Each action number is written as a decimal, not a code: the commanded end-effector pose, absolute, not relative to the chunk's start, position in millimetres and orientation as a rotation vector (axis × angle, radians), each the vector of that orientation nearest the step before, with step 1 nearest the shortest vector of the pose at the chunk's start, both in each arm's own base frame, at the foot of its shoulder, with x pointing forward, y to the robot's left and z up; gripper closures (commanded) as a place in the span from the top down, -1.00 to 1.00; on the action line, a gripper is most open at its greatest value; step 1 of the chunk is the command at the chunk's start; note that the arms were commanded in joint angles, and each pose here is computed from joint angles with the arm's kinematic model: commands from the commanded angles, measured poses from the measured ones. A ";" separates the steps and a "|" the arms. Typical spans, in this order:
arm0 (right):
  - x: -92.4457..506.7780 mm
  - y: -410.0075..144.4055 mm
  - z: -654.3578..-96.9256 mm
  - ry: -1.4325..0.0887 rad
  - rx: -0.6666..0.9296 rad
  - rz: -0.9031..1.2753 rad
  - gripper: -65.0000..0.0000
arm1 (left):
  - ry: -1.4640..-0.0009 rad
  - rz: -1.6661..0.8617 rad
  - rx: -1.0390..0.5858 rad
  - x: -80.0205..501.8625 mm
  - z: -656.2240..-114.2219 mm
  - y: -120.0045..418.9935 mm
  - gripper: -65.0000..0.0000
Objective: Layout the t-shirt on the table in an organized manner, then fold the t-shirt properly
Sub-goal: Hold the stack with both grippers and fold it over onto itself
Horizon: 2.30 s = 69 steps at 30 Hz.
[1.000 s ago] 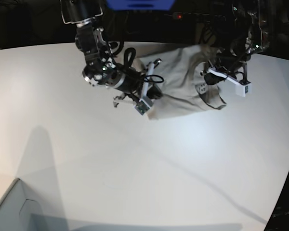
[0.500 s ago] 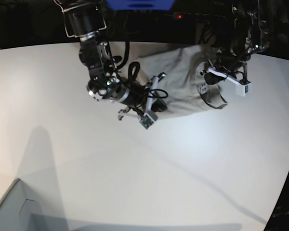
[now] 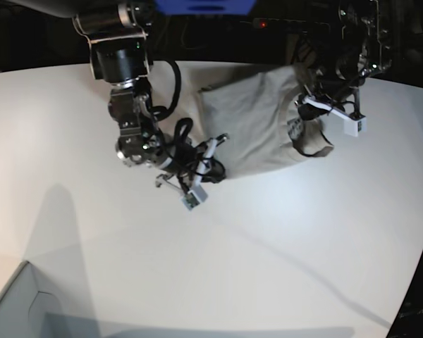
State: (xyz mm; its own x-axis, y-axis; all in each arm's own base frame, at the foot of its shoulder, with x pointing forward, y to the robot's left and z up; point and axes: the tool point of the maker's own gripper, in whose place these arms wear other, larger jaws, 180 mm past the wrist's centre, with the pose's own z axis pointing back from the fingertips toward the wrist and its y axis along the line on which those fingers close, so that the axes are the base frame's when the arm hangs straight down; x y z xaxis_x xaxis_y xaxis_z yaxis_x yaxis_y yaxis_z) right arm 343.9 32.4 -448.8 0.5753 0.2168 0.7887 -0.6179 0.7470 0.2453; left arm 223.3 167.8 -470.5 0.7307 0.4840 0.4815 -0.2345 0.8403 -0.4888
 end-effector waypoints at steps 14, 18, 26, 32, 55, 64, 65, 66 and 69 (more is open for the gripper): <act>271.9 19.5 -378.4 -1.054 0.505 0.492 -1.00 | -0.637 0.403 -0.404 224.6 -467.9 171.1 -1.00; 247.4 28.3 -405.2 -0.963 0.543 0.484 -1.00 | -0.637 0.403 -0.404 224.6 -467.9 171.1 -1.00; 217.8 29.5 -464.2 -0.806 0.594 0.446 -1.00 | -0.640 0.401 -0.405 225.2 -467.0 171.0 -1.00; 227.8 12.8 -442.9 -0.908 0.567 0.432 -1.00 | -0.648 0.396 -0.407 230.4 -464.2 171.0 -1.00; 238.7 -16.4 -414.3 -1.002 0.483 0.415 -1.00 | -0.635 0.406 -0.416 235.5 -469.6 168.3 0.56; 245.1 -42.5 -416.2 -1.010 0.425 0.369 -1.00 | -0.611 0.436 -0.440 240.3 -480.1 157.9 -0.22; 246.7 -47.6 -415.4 -1.014 0.414 0.361 -1.00 | -0.616 0.435 -0.442 243.2 -478.7 157.9 -0.41; 248.8 -52.9 -413.7 -1.022 0.401 0.353 -1.00 | -0.621 0.433 -0.442 245.4 -477.6 158.0 -0.57; 253.7 -70.2 -407.2 -1.046 0.358 0.330 -1.00 | -0.644 0.417 -0.436 257.2 -471.7 160.5 -1.00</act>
